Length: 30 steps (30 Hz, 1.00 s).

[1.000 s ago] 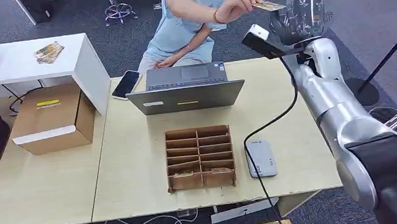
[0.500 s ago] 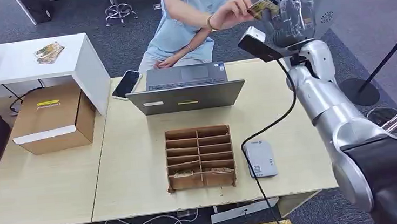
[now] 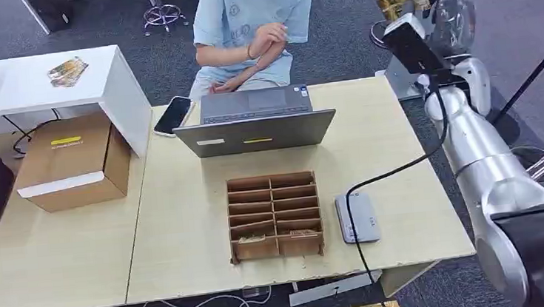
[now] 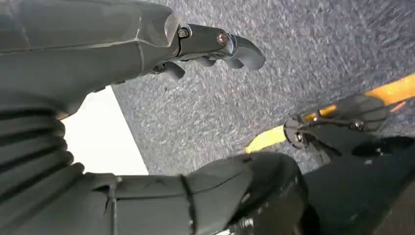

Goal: Pass the card to the sensor for recognition and then transmit it.

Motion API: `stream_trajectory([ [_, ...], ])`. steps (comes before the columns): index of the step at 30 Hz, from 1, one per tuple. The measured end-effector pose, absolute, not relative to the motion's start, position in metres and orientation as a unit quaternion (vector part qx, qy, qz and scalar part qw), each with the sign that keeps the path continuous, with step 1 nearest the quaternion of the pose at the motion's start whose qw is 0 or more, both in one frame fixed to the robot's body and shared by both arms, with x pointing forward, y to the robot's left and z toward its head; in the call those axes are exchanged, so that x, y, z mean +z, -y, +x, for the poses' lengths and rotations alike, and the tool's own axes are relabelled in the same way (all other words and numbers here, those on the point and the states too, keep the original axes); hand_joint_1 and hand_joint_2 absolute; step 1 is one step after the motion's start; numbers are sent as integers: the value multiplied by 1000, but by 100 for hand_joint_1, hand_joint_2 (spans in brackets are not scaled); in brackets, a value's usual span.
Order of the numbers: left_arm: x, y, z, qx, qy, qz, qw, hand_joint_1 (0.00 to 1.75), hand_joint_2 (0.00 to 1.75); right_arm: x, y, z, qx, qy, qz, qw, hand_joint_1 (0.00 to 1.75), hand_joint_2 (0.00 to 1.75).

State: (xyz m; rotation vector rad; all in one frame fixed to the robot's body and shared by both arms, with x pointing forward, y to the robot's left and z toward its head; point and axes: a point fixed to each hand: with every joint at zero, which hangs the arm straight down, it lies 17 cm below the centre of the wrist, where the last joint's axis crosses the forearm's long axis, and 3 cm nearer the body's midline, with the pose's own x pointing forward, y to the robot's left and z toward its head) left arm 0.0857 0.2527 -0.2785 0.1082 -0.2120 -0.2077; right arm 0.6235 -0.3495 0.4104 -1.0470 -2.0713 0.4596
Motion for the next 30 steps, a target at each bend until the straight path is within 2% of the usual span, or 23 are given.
stream_trajectory([
  [13, -279, -241, 78, -62, 84, 43, 994, 0, 0, 371, 438, 615, 85, 819, -261, 503, 175, 175],
  [19, -280, -233, 62, -65, 44, 31, 996, 0, 0, 317, 451, 607, 97, 793, -211, 563, 175, 175],
  [30, -280, -229, 53, -86, 22, 26, 996, 0, 0, 223, 447, 584, 113, 742, -183, 634, 175, 175],
])
